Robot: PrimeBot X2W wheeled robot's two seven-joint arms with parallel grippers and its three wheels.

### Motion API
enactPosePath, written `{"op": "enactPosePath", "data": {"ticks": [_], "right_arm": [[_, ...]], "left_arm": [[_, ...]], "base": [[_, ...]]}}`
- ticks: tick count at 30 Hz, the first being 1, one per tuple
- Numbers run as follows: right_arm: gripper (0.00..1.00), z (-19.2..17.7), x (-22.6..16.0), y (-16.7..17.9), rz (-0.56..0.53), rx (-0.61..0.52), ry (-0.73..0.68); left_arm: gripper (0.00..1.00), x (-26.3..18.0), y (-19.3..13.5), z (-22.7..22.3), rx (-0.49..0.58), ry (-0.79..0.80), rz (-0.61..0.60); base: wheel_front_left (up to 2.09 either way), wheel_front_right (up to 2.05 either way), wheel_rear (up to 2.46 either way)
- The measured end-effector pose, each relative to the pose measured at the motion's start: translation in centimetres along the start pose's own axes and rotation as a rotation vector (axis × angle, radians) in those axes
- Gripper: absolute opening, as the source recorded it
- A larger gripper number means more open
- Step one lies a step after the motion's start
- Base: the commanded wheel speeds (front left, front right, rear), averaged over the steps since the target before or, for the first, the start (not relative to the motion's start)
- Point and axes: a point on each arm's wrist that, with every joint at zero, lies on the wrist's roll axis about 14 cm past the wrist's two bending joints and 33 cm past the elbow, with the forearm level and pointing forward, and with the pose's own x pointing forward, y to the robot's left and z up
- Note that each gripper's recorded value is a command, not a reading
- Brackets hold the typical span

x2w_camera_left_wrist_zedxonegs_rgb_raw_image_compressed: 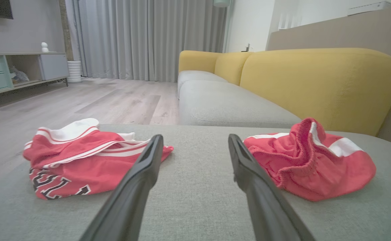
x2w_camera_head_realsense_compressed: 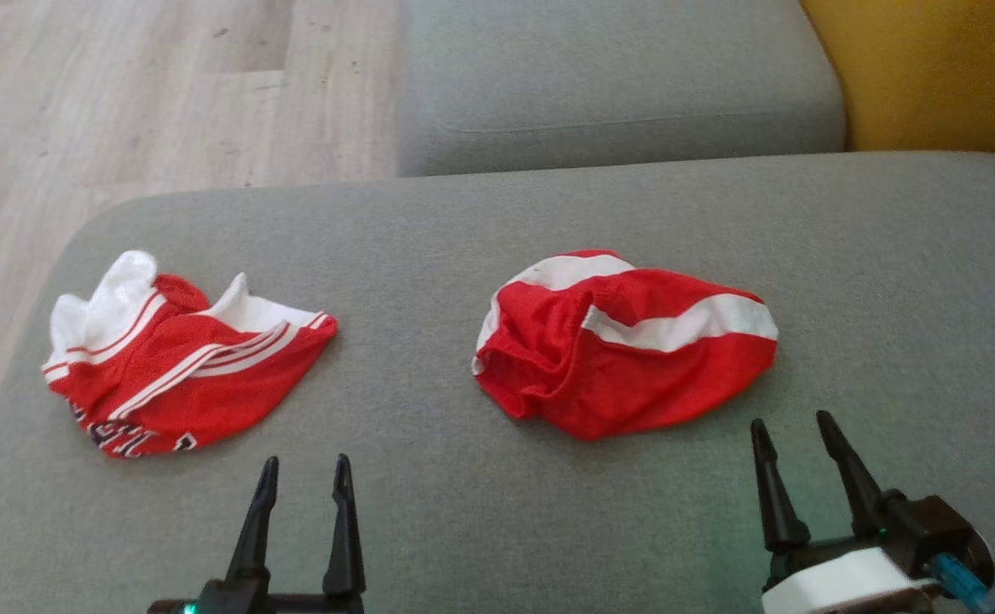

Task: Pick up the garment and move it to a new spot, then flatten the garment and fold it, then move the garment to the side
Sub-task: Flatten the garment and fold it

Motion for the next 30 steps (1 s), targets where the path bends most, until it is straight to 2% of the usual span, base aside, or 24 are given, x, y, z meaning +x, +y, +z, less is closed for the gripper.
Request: {"op": "enactPosePath", "data": {"ticks": [8,11,12,13,16,17,23,27,30], "right_arm": [[1.0,-1.0,-0.9,-1.6,-0.058,0.001,0.032],[1.0,-1.4,-1.3,-2.4,-0.088,0.002,0.048],[1.0,-1.4,-1.3,-2.4,-0.088,0.002,0.048],[1.0,-1.7,-1.2,-2.8,-0.1,-0.003,0.058],[1.0,-1.3,-0.5,-3.4,-0.115,-0.008,0.051],[1.0,-1.3,-0.5,-3.4,-0.115,-0.008,0.051],[1.0,-1.3,0.3,-4.6,-0.148,-0.008,0.055],[1.0,-2.4,-0.1,-5.3,-0.175,-0.003,0.093],[1.0,-2.6,-0.1,-5.9,-0.196,0.0,0.102]], "left_arm": [[1.0,3.2,-4.2,0.1,-0.036,0.003,-0.152],[1.0,5.2,-7.3,0.1,-0.062,0.009,-0.263],[1.0,5.2,-7.3,0.1,-0.062,0.009,-0.263],[1.0,6.2,-9.6,-0.4,-0.066,0.03,-0.346],[1.0,7.6,-12.6,-1.7,-0.092,0.084,-0.453],[1.0,7.6,-12.6,-1.7,-0.092,0.084,-0.453],[1.0,10.2,-17.7,-4.1,-0.072,0.181,-0.634],[1.0,11.7,-19.5,-5.4,-0.052,0.228,-0.69],[1.0,12.7,-20.0,-6.5,-0.047,0.267,-0.688]], "base": [[0.0,0.0,0.0],[0.0,0.0,0.0],[0.0,0.0,0.0],[0.0,0.0,0.0],[0.0,0.0,0.0],[0.0,0.0,0.0],[0.0,0.0,0.0],[0.0,0.0,0.0],[0.0,0.0,0.0]]}}
